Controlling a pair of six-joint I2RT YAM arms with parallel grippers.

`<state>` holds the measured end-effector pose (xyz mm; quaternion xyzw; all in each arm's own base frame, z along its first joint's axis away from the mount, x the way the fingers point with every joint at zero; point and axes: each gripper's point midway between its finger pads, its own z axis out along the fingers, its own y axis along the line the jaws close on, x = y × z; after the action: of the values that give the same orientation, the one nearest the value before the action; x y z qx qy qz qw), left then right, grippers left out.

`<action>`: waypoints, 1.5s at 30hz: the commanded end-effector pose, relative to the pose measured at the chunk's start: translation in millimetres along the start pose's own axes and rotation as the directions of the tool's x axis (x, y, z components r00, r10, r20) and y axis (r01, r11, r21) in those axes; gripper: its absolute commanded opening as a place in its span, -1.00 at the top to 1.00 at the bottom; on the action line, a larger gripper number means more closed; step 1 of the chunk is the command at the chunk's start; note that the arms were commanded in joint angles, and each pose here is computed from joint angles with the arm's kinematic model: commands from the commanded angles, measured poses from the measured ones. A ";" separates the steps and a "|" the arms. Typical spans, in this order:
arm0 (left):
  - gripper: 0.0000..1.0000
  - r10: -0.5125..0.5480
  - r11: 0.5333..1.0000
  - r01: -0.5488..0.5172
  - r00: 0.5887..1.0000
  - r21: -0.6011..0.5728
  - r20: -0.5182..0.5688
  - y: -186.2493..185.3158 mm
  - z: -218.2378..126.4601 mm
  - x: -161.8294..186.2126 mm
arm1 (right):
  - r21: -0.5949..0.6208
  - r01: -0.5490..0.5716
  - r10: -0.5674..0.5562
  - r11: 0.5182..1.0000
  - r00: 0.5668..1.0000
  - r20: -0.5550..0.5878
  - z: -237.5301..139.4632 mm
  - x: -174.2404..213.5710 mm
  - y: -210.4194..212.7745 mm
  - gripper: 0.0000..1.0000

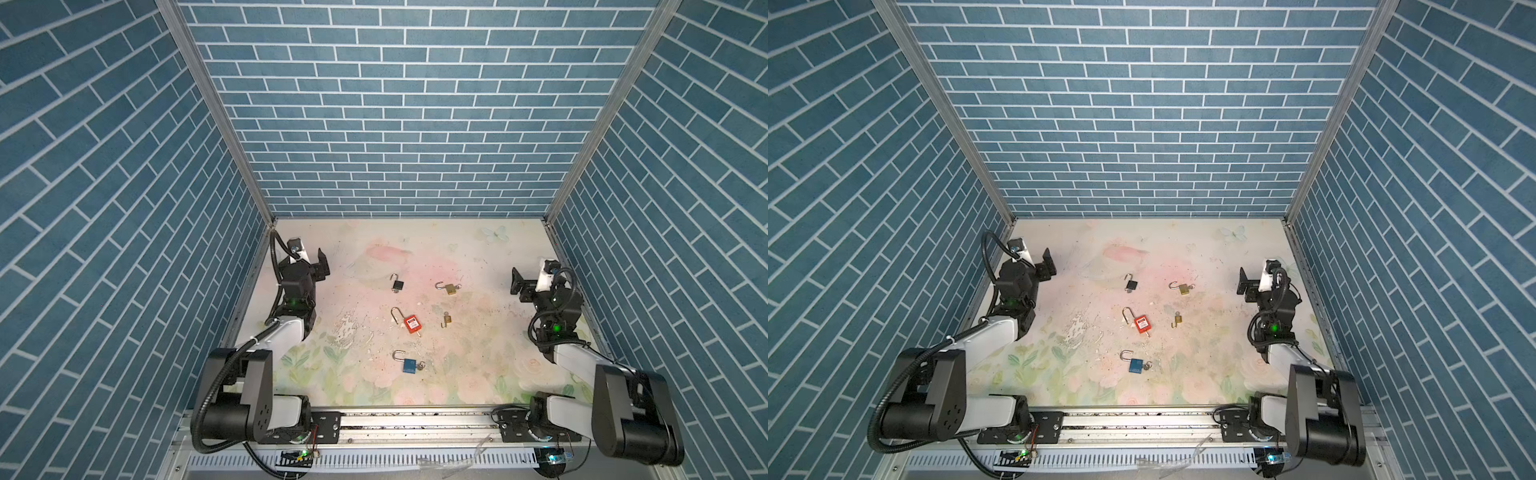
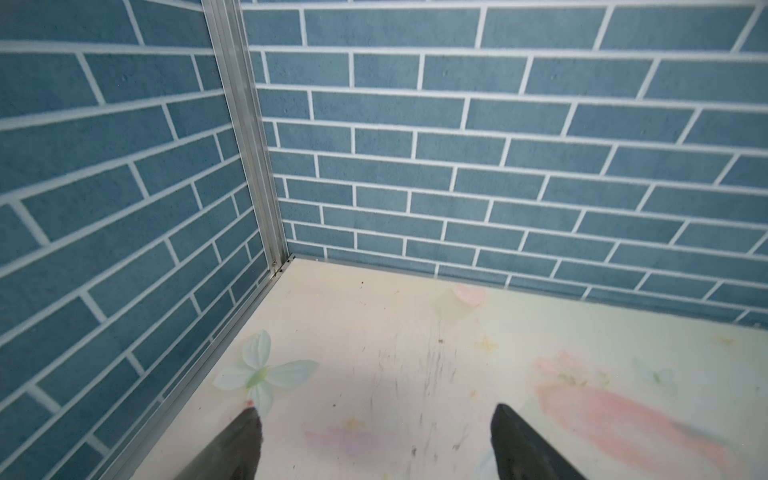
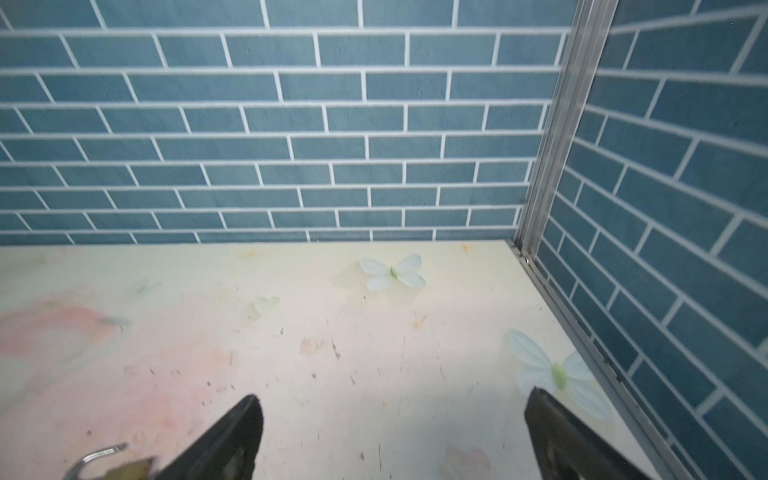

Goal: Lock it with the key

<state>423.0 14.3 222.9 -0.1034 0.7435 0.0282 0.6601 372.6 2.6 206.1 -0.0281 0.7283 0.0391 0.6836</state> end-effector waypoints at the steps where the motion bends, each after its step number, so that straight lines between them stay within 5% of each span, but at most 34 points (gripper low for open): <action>1: -0.74 -0.154 0.987 0.156 0.987 0.031 -0.054 -8.6 8.3 -21.4 | -0.021 -0.140 0.140 0.990 0.990 -0.025 -2.1 -34.7 3.9 -0.97; 4: -0.74 -0.408 0.912 0.411 0.906 0.001 -0.111 -6.7 24.6 -37.6 | 0.067 -0.351 0.354 0.934 0.934 -0.049 -6.4 -57.7 -8.8 -0.97; 8: -0.74 -0.695 0.686 0.724 0.681 0.069 -0.232 -7.5 42.0 -21.5 | -0.064 -0.460 0.458 0.886 0.888 -0.036 -13.9 -81.6 5.0 -0.97; 10: -0.74 -0.820 0.519 0.854 0.506 0.026 -0.269 0.1 45.9 1.1 | -0.118 -0.483 0.486 0.867 0.874 -0.007 -17.2 -87.2 10.2 -0.97; 11: -0.74 -0.838 0.483 0.875 0.464 0.004 -0.286 0.5 47.7 11.8 | -0.147 -0.483 0.490 0.863 0.872 0.012 -18.9 -91.1 12.8 -0.97; 13: -0.74 -0.824 0.515 0.856 0.478 -0.050 -0.304 -0.9 50.7 23.2 | -0.193 -0.474 0.487 0.859 0.873 0.027 -20.8 -93.9 19.7 -0.97; 18: -0.74 -0.689 0.709 0.690 0.631 -0.146 -0.357 -23.4 49.1 24.7 | -0.232 -0.406 0.414 0.884 0.910 -0.012 -16.5 -79.2 46.9 -0.97; 25: -0.74 -0.412 0.902 0.409 0.726 -0.136 -0.550 -83.2 19.6 45.7 | -0.372 -0.302 0.284 0.878 0.953 -0.104 -6.5 -55.7 115.8 -0.95; 27: -0.74 -0.285 0.948 0.308 0.724 -0.076 -0.628 -109.8 7.5 59.7 | -0.421 -0.257 0.227 0.870 0.966 -0.121 -6.8 -47.7 139.8 -0.94; 30: -0.73 -0.091 0.988 0.155 0.661 0.016 -0.745 -145.9 -15.2 92.1 | -0.521 -0.155 0.097 0.840 0.986 -0.139 -15.0 -29.9 185.4 -0.92; 35: -0.73 0.145 0.987 -0.025 0.573 0.160 -0.806 -184.8 -38.8 128.1 | -0.676 0.071 -0.149 0.733 0.987 -0.059 -45.8 0.6 250.5 -0.89; 38: -0.73 0.225 0.972 -0.069 0.539 0.223 -0.812 -204.4 -43.1 141.7 | -0.726 0.160 -0.235 0.669 0.972 -0.002 -63.1 14.2 271.1 -0.89; 45: -0.73 0.268 0.954 -0.022 0.505 0.299 -0.820 -233.9 -38.1 165.2 | -0.778 0.174 -0.277 0.604 0.961 0.000 -76.5 33.4 283.7 -0.87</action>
<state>410.1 -236.6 86.3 0.0276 0.9734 -0.0633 0.2185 271.8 275.8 189.0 -0.3767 0.6886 0.2754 0.5550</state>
